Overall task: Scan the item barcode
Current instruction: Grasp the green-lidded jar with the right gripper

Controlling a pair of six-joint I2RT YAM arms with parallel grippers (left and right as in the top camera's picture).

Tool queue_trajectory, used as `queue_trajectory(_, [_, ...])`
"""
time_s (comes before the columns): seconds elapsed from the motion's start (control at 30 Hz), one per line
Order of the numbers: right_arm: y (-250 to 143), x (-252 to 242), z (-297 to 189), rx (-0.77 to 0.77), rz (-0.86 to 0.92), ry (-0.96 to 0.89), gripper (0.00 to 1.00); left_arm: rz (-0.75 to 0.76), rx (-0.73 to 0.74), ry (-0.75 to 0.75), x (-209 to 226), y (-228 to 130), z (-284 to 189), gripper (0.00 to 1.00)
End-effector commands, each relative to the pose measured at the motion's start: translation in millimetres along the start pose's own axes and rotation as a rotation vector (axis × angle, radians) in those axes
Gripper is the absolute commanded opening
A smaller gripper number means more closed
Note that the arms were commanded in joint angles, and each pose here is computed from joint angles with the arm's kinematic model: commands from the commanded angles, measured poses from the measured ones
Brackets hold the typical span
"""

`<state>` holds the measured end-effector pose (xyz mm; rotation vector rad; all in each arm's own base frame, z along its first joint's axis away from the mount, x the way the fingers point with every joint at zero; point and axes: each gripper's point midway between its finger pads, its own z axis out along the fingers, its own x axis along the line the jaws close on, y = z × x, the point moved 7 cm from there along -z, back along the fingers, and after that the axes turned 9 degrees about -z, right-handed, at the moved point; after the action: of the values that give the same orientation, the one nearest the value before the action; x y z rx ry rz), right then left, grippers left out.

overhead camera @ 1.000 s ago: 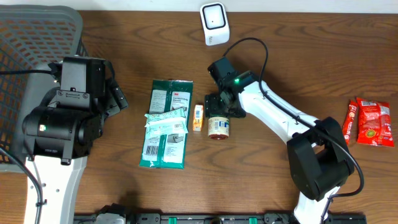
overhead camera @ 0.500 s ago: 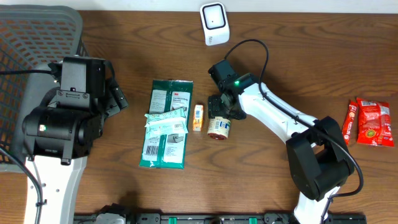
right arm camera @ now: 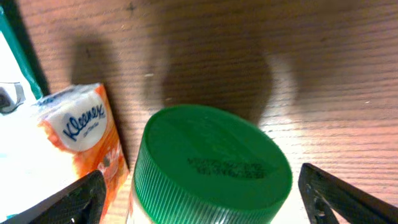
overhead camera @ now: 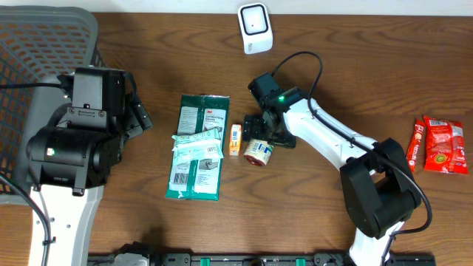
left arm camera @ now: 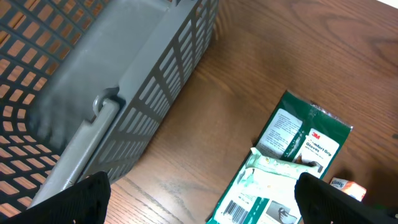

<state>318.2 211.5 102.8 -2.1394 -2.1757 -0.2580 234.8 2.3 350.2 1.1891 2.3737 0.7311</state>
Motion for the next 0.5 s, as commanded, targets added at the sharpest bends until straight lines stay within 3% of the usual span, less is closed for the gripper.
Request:
queue_trajectory(0.0, [-6.4, 4.1, 1.5, 0.026, 0.015, 0.019, 0.96, -0.007, -0.014, 0.015, 2.7, 2.2, -1.5, 0.95])
queue_trajectory(0.17, [-7.7, 3.3, 1.5, 0.033, 0.016, 0.014, 0.9, -0.007, -0.014, 0.015, 2.7, 2.2, -1.5, 0.95])
queue_trajectory(0.33, [-7.9, 2.4, 1.5, 0.033, -0.053, 0.008, 0.73, -0.007, -0.014, 0.015, 2.7, 2.3, -1.5, 0.95])
queue_trajectory(0.47, [-8.1, 0.7, 1.3, 0.037, -0.118, 0.006, 0.67, -0.007, -0.014, 0.015, 2.7, 2.3, -1.5, 0.95])
